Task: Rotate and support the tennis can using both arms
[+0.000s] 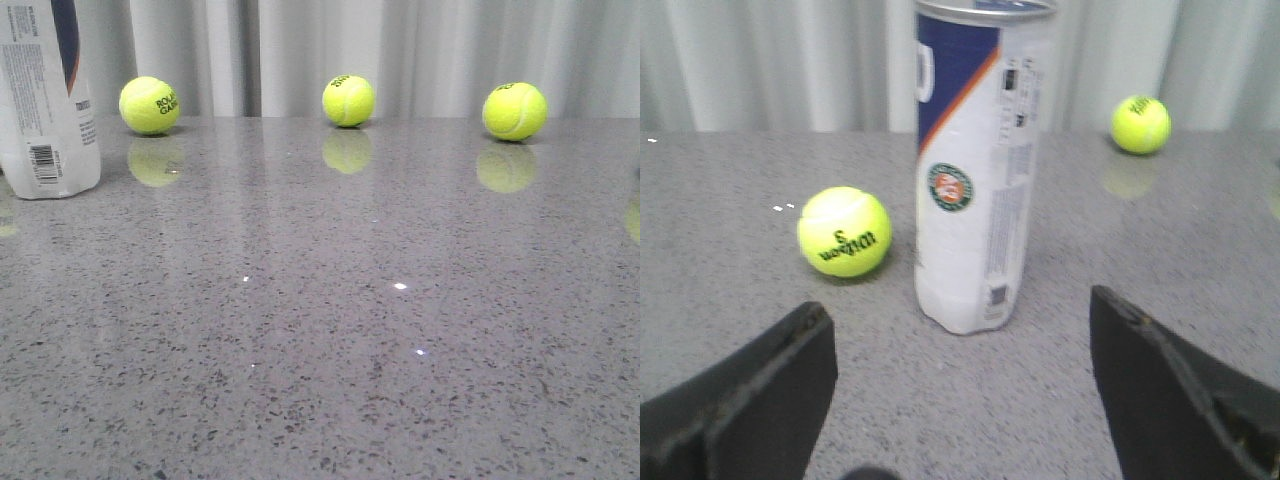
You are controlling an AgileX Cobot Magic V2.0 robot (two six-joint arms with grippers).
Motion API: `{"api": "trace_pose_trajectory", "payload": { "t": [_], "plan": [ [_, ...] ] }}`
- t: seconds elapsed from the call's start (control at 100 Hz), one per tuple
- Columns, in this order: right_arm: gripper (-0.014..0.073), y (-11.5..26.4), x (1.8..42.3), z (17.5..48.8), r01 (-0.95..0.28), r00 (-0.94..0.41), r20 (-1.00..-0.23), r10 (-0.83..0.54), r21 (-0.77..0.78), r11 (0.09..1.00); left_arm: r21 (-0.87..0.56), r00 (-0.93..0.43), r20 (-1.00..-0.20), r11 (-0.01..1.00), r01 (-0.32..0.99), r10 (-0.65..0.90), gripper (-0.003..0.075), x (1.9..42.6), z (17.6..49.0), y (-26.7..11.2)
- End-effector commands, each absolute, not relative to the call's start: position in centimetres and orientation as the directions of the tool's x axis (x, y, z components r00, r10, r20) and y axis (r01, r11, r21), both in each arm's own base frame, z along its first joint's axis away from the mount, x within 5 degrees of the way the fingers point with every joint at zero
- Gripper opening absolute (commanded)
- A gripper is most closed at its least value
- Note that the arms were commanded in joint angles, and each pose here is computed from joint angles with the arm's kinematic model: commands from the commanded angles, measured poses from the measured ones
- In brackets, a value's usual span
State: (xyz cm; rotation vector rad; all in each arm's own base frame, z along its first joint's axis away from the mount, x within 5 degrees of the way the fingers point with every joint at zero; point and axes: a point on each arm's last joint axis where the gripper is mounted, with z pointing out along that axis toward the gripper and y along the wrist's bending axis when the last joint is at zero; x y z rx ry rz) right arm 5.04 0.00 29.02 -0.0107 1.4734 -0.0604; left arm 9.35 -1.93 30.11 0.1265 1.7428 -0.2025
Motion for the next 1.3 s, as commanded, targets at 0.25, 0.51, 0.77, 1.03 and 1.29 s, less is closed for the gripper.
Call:
{"api": "trace_pose_trajectory", "payload": {
  "t": [0.25, 0.51, 0.77, 1.03, 1.29],
  "plan": [
    [-0.0068, -0.14, 4.87, 30.43, 0.054, 0.181, -0.982, -0.043, -0.034, 0.998, -0.089, 0.01, -0.996, 0.987, 0.135, -0.091, 0.0207, 9.26, 31.86, -1.25],
    [-0.0068, -0.14, 4.87, 30.43, 0.054, 0.181, -0.982, -0.043, -0.034, 0.998, -0.089, 0.009, -0.996, 0.987, 0.136, -0.091, -0.0021, 9.26, 31.85, -1.25],
    [-0.0068, -0.14, 4.87, 30.43, 0.054, 0.181, -0.982, -0.043, -0.034, 0.998, -0.089, 0.009, -0.996, 0.987, 0.136, -0.091, -0.0021, 9.26, 31.85, -1.25],
    [-0.0068, -0.14, 4.87, 30.43, 0.054, 0.181, -0.982, -0.043, -0.034, 0.998, -0.089, 0.009, -0.996, 0.987, 0.136, -0.091, -0.0021, 9.26, 31.85, -1.25],
    [-0.0068, -0.14, 4.87, 30.43, 0.054, 0.181, -0.982, -0.043, -0.034, 0.998, -0.089, 0.009, -0.996, 0.987, 0.136, -0.091, -0.0021, 9.26, 31.85, -1.25]
  ]
}}
